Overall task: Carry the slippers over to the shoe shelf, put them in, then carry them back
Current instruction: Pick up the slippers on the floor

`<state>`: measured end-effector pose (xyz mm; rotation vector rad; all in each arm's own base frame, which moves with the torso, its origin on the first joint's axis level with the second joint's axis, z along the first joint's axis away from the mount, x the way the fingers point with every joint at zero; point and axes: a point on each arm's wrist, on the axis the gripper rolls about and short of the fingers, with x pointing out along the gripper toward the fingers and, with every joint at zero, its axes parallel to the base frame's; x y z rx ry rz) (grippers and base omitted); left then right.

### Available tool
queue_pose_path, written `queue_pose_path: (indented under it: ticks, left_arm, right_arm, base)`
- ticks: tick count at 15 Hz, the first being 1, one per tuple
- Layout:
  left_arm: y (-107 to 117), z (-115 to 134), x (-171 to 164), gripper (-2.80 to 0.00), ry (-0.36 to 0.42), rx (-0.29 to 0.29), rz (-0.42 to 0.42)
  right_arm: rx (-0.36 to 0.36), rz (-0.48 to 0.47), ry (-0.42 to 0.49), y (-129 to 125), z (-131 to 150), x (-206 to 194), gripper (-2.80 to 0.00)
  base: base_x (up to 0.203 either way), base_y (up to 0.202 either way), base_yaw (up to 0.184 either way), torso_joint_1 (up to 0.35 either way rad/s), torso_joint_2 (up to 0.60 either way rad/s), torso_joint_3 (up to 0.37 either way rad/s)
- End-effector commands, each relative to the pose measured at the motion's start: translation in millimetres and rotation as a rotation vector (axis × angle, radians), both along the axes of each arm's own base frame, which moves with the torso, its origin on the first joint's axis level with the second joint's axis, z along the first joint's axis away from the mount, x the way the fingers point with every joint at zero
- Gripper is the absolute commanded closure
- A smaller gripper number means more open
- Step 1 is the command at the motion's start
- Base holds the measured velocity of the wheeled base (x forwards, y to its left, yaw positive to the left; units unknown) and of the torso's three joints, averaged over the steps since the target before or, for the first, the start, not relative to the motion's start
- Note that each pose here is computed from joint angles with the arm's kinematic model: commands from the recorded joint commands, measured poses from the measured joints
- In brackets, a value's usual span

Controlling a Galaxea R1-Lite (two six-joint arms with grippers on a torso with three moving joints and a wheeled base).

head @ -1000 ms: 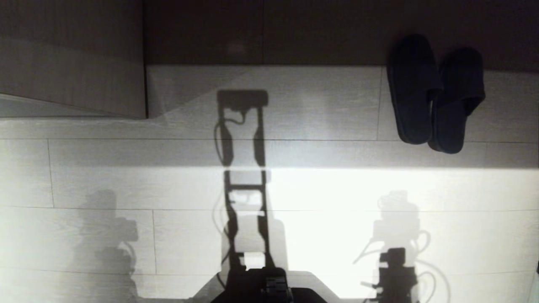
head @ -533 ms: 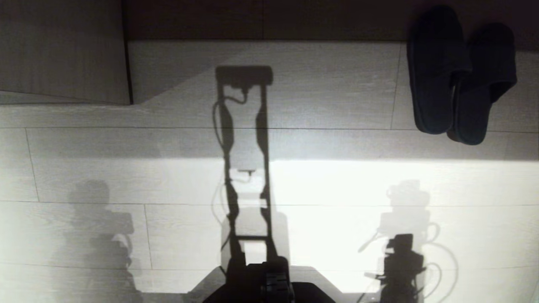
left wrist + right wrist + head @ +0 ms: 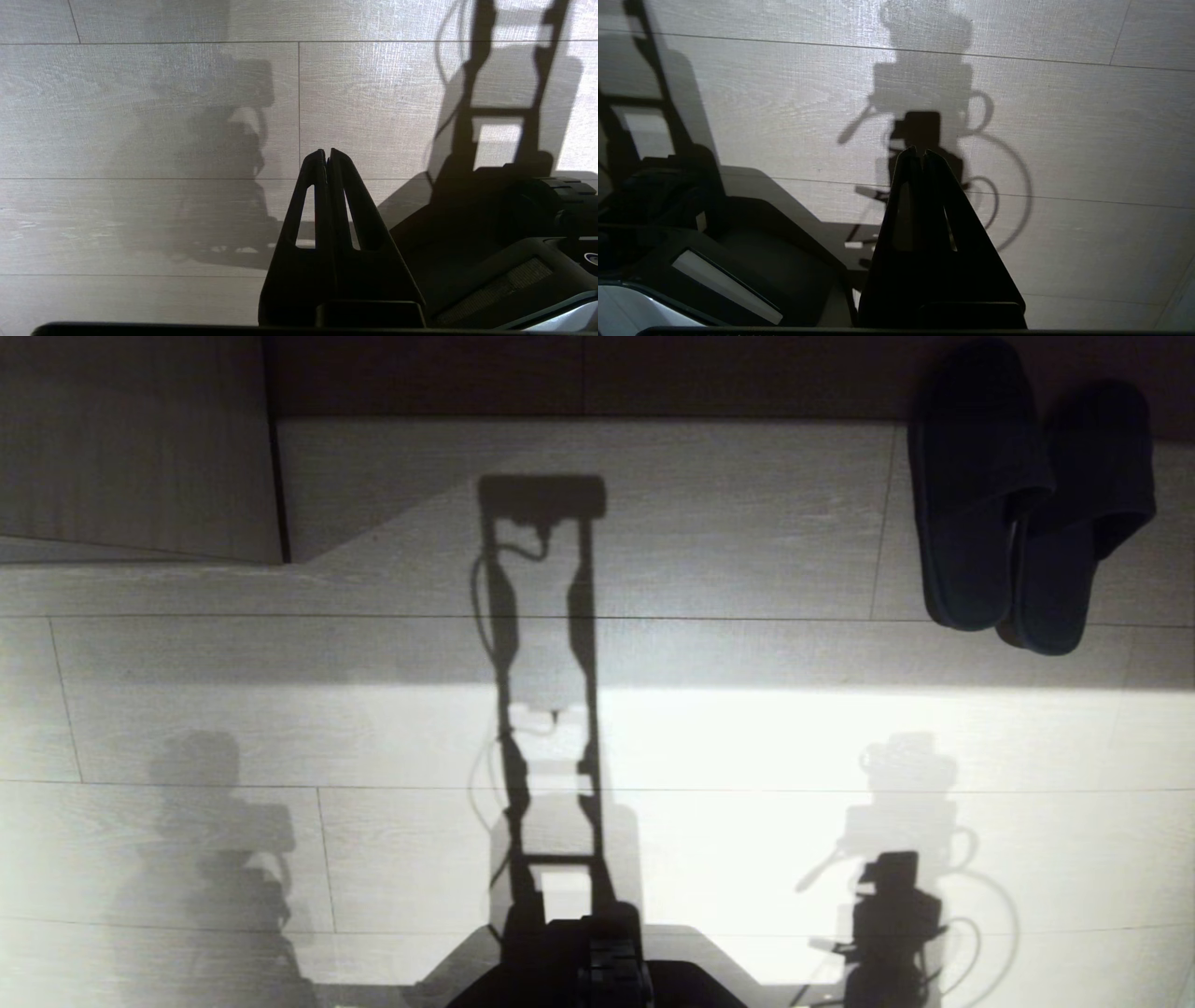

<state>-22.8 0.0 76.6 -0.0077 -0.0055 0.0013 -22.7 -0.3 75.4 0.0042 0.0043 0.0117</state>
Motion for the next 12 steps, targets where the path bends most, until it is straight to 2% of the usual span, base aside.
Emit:
queue_pose_path:
  ticks: [1,12]
  left_arm:
    - [0.0,0.0,0.0,0.00,-0.001,-0.002,0.000]
    - [0.0,-0.1,-0.1,0.00,-0.002,-0.002,0.000]
  right_arm:
    - [0.000,0.001,0.000,0.0,-0.2,0.0,0.00]
    - [0.000,0.001,0.000,0.0,-0.2,0.0,0.00]
  base:
    - [0.000,0.000,0.000,0.000,0.00,0.000]
    - [0.000,0.000,0.000,0.000,0.00,0.000]
